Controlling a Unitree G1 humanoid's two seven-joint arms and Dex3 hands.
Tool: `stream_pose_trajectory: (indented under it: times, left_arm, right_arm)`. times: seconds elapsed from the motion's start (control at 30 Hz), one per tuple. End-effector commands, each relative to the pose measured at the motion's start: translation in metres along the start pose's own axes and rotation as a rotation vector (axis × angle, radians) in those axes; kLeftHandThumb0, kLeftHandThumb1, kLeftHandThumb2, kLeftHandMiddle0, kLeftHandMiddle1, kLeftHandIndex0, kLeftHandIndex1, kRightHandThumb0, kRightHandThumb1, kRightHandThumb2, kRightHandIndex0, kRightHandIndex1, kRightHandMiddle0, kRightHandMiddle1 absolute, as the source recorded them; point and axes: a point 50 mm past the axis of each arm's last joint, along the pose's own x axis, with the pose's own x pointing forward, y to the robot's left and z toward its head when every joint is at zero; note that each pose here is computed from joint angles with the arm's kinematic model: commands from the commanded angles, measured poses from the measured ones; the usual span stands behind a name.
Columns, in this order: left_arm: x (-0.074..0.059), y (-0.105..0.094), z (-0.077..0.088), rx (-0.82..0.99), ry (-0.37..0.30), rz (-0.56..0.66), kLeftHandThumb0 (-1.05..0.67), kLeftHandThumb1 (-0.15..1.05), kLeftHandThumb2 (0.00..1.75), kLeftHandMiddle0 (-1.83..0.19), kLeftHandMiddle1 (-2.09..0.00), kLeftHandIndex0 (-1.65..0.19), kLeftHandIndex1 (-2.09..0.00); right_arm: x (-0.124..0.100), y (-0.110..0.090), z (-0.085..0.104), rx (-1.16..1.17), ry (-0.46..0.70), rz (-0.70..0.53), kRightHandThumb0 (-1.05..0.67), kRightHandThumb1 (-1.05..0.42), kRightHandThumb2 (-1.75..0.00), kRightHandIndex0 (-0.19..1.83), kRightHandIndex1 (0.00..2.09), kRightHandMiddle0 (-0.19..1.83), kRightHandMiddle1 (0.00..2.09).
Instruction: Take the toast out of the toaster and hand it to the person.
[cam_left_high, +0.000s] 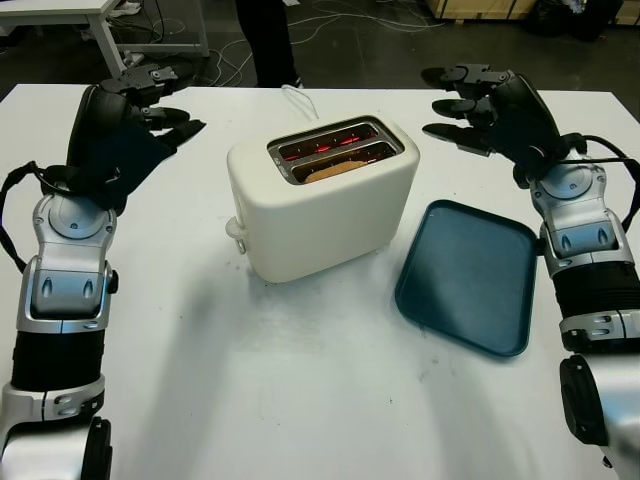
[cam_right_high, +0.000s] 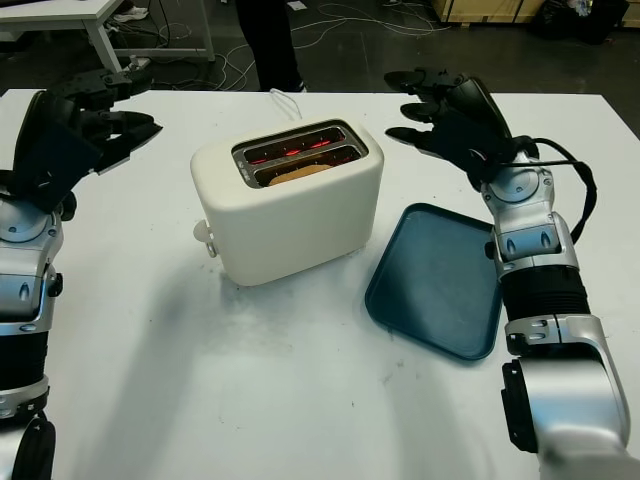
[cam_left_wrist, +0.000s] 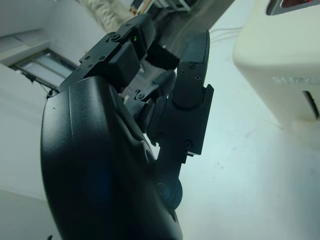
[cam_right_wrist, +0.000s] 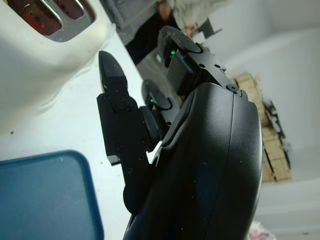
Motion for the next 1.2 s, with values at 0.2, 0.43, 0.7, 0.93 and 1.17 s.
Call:
stream_pose_trajectory:
  times: [0.2,0.43,0.7,0.93,1.17]
  left_arm:
    - [-0.002,-0.004,0.009,0.009,-0.019,-0.017,-0.40,0.92,0.01,-0.50,-0.75,-0.69,-0.08]
    - [-0.001,-0.008,0.013,-0.004,-0.021,-0.031,-0.39,0.92,0.01,-0.48,-0.76,-0.70,-0.09]
    - [0.000,-0.013,0.015,-0.007,-0.008,-0.056,-0.35,0.92,0.02,-0.46,-0.77,-0.68,-0.08]
    - [0.000,-0.014,0.015,-0.004,-0.002,-0.051,-0.34,0.92,0.03,-0.45,-0.77,-0.67,-0.07]
    - [-0.001,-0.012,0.015,-0.012,-0.011,-0.049,-0.33,0.92,0.04,-0.45,-0.79,-0.68,-0.08]
  right_arm:
    - [0.000,0.007,0.001,0.033,0.006,0.025,-0.29,-0.90,0.00,0.65,0.01,0.60,0.01]
    - [-0.001,0.010,0.004,0.054,-0.016,0.049,-0.34,-0.90,0.00,0.66,0.01,0.61,0.01]
    - [-0.003,0.014,0.005,0.054,0.009,0.051,-0.41,-0.90,0.00,0.66,0.01,0.60,0.01]
    - [-0.004,0.017,0.007,0.040,-0.004,0.054,-0.39,-0.90,0.00,0.68,0.02,0.62,0.01]
    - [-0.004,0.019,0.007,0.030,0.002,0.054,-0.38,-0.91,0.00,0.67,0.01,0.63,0.01]
